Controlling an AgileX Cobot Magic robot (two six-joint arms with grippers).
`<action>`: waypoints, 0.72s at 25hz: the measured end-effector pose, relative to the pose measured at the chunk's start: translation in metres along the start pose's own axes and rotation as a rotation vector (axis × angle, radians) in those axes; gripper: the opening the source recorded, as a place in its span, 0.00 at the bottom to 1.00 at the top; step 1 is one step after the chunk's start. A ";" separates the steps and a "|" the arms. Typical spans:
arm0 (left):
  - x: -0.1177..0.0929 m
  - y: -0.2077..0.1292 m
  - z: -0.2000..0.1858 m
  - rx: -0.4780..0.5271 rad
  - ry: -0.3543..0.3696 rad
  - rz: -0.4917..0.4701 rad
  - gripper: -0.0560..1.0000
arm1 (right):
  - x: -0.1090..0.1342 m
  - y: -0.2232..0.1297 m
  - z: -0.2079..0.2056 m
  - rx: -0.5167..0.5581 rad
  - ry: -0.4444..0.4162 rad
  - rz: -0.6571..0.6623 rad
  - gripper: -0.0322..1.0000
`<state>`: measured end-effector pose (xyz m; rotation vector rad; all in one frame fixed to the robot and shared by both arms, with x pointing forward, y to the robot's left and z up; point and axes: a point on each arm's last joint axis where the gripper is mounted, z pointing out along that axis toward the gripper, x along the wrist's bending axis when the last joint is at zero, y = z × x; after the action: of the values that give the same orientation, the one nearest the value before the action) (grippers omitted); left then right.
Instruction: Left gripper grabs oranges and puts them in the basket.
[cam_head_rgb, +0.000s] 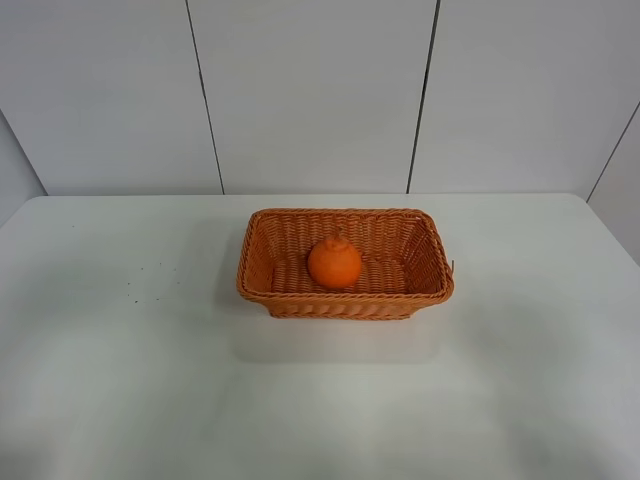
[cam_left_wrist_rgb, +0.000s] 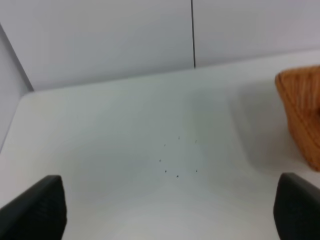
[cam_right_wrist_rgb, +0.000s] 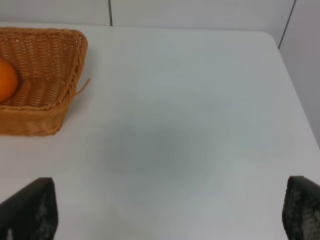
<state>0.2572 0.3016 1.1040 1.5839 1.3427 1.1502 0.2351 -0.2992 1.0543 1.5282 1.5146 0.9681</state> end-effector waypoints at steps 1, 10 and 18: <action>0.000 -0.002 -0.003 -0.002 0.000 -0.005 0.93 | 0.000 0.000 0.000 0.000 0.000 0.000 0.70; -0.003 -0.016 -0.024 -0.027 0.004 -0.035 0.93 | 0.000 0.000 0.000 0.000 0.000 0.000 0.70; -0.004 -0.023 -0.025 0.041 -0.006 -0.047 0.93 | 0.000 0.000 0.000 0.000 0.000 0.000 0.70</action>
<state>0.2264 0.3013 1.0899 1.5754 1.4006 1.0947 0.2351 -0.2992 1.0543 1.5282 1.5146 0.9681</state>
